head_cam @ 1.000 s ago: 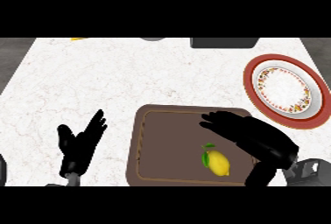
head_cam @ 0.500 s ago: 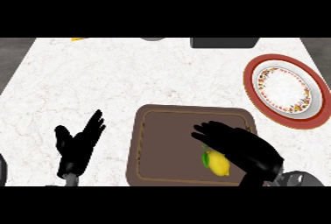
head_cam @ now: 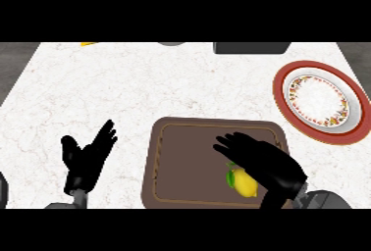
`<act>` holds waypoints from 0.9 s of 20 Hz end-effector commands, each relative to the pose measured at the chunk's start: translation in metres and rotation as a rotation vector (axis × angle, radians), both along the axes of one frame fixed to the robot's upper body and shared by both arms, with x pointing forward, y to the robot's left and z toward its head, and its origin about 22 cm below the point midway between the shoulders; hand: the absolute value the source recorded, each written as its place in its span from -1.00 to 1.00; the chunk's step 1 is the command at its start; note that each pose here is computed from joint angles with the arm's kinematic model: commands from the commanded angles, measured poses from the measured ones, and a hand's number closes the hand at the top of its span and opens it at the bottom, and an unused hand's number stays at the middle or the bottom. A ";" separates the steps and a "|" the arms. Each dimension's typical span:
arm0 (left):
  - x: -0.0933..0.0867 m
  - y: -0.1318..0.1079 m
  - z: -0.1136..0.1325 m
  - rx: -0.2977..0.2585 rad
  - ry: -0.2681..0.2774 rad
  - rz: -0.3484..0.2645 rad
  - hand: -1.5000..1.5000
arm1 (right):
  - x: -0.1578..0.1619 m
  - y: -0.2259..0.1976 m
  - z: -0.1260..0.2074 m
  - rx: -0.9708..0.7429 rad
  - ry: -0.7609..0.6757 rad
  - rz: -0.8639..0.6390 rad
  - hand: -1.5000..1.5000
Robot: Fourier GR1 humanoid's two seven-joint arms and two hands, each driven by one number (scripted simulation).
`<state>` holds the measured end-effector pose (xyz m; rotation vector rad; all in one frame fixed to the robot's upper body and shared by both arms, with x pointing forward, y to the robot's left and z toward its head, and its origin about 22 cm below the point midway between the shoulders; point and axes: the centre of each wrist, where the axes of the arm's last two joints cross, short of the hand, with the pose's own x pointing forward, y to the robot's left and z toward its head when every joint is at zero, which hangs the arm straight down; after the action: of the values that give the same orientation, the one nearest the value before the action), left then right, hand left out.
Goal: Pick the lemon from the tray and place it in the plate
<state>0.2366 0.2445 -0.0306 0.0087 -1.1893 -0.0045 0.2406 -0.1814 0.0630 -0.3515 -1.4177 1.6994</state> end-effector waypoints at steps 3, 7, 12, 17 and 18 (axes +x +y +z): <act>-0.002 -0.007 0.008 -0.002 0.016 0.003 0.00 | -0.010 0.017 -0.032 -0.025 0.000 0.025 -1.00; -0.003 -0.021 -0.017 -0.004 0.005 0.009 0.00 | -0.002 0.003 -0.053 -0.047 0.037 0.031 -1.00; -0.008 0.010 -0.016 -0.001 0.002 0.002 0.00 | 0.001 0.017 -0.060 -0.120 -0.024 0.131 1.00; -0.007 0.006 -0.004 -0.013 0.017 -0.014 0.00 | 0.014 0.005 -0.053 -0.132 -0.066 0.130 1.00; 0.009 -0.010 0.014 -0.001 -0.005 0.002 0.00 | 0.025 0.018 -0.066 -0.118 -0.094 0.134 1.00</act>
<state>0.2359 0.2415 -0.0320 0.0016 -1.1885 -0.0064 0.2591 -0.1703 0.0157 -0.3903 -1.4153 1.8904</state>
